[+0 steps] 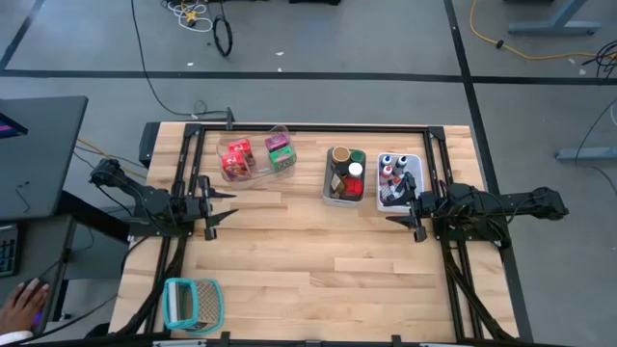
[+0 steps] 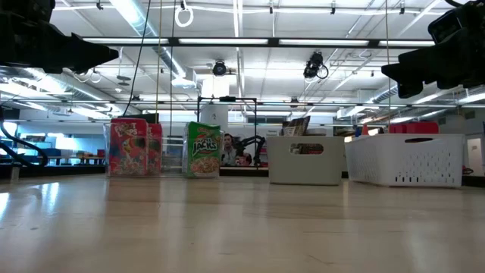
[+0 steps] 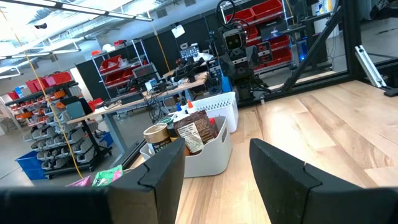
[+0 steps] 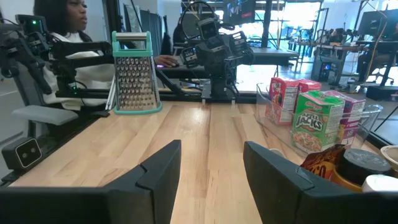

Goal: Pick & Place Kitchen Items
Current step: Return to Home Position

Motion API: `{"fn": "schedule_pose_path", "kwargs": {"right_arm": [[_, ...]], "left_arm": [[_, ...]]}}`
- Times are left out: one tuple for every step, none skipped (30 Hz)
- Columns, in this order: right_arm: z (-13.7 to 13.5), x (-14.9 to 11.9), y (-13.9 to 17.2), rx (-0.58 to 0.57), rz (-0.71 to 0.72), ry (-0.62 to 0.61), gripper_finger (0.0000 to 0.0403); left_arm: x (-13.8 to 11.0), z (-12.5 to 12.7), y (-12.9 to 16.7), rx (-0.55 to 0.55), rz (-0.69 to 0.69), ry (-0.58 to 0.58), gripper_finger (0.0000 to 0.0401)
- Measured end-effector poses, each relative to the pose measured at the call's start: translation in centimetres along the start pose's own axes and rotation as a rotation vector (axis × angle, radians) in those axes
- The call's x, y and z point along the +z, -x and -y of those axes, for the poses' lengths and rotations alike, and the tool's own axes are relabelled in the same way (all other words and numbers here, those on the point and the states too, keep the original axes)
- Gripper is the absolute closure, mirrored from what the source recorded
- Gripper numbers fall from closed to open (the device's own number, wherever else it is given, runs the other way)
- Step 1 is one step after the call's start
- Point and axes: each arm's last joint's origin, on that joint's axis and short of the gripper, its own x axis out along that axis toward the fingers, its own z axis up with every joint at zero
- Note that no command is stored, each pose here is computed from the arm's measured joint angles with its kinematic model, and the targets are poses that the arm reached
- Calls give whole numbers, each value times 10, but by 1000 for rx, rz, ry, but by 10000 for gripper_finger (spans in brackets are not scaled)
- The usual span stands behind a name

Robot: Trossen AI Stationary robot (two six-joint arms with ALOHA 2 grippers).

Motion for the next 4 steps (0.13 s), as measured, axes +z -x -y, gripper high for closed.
{"fn": "schedule_pose_path", "kwargs": {"right_arm": [[0, 0, 0, 0, 0, 0, 218], [0, 0, 0, 0, 0, 0, 218], [0, 0, 0, 0, 0, 0, 218], [0, 0, 0, 0, 0, 0, 218]], "left_arm": [[0, 0, 0, 0, 0, 0, 211], [0, 0, 0, 0, 0, 0, 211], [0, 0, 0, 0, 0, 0, 211], [0, 0, 0, 1, 0, 0, 211]]}}
